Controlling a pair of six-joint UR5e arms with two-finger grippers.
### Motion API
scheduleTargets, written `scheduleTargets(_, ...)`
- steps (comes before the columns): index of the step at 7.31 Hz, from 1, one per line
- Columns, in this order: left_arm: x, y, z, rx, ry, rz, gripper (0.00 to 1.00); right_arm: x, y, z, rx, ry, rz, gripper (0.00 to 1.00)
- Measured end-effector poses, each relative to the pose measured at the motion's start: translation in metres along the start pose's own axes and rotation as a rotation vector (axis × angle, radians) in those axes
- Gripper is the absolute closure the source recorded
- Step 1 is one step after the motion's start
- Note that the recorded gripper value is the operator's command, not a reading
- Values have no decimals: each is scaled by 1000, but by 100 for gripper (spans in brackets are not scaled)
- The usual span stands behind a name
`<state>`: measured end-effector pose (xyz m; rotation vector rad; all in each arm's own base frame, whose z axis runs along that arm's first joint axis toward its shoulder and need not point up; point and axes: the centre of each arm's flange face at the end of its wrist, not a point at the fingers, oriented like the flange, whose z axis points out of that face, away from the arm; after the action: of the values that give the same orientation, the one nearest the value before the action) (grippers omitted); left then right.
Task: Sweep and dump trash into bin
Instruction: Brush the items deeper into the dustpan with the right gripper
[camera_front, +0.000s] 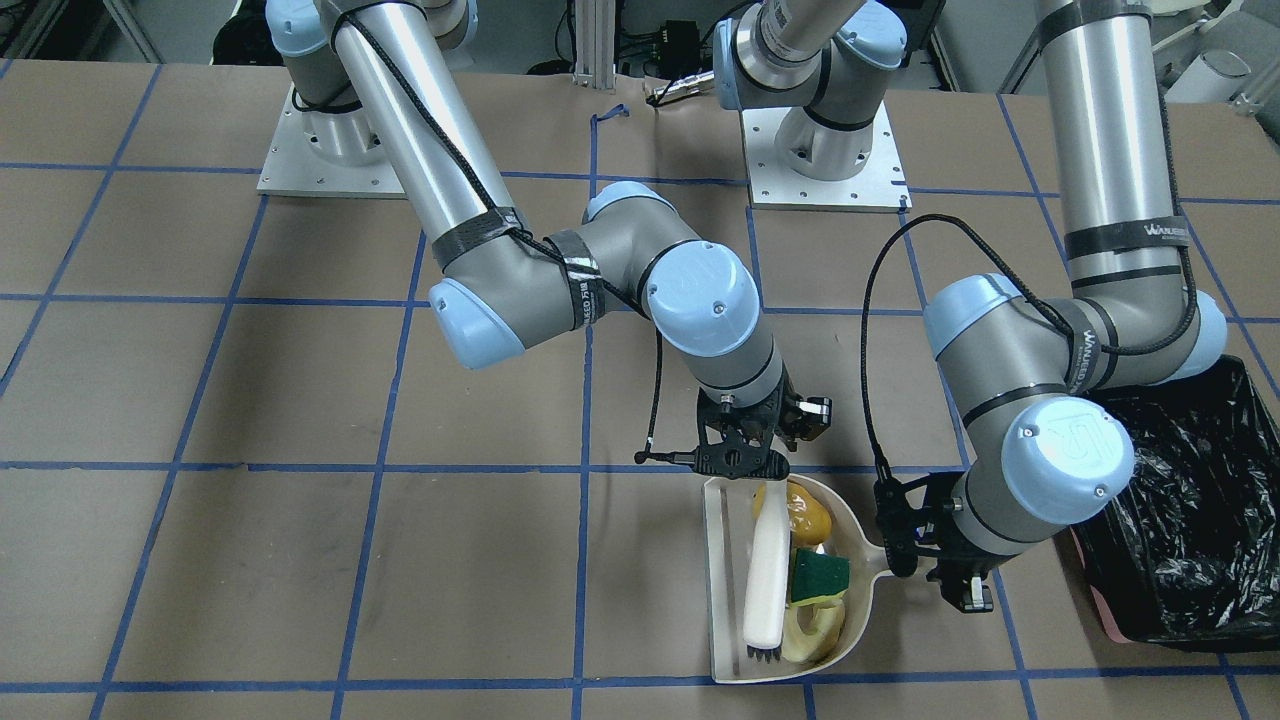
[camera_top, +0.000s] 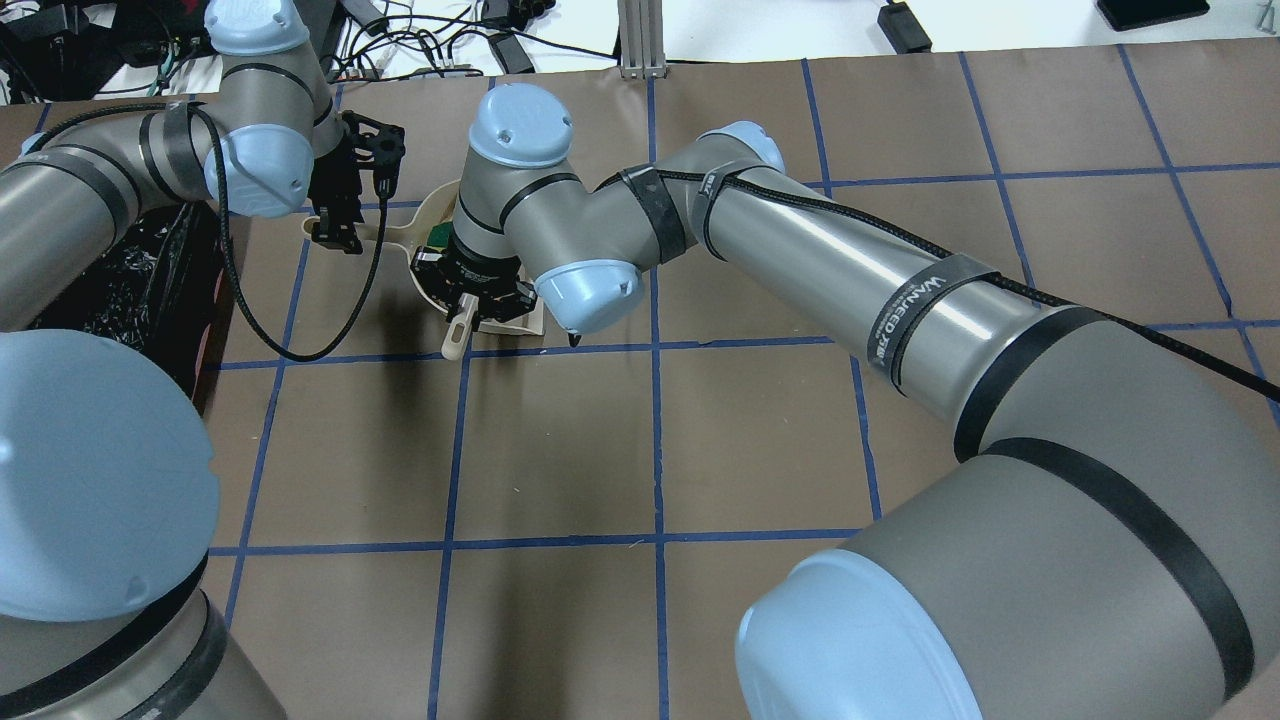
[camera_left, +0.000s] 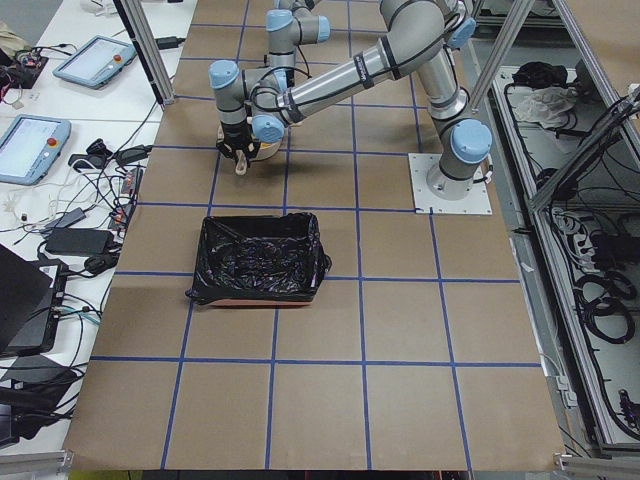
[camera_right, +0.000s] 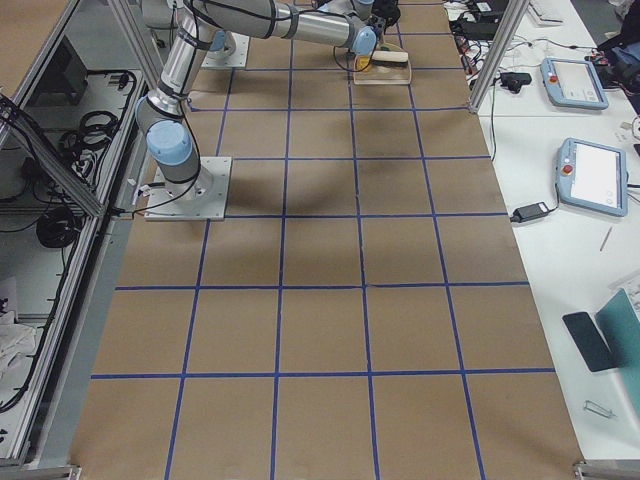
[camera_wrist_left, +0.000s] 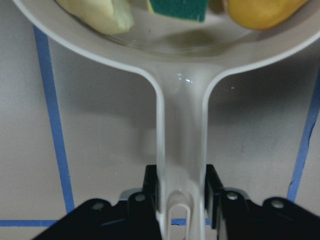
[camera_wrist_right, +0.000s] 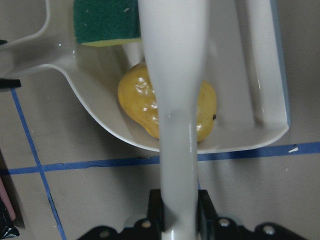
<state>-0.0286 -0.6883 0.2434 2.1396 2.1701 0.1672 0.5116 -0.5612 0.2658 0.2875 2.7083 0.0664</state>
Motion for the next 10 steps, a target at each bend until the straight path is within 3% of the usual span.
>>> scheduleTargets(3,0,0,0,-1,0,2,82,2,-2,-43,8,4,13,100)
scheduleTargets(7,1,0,1,-1,2,1,82,4,-6,-52,34,25,-25,100)
scheduleTargets(10,1,-1,2,-1,3,2,82,16,-4,-41,42,151,-43,100)
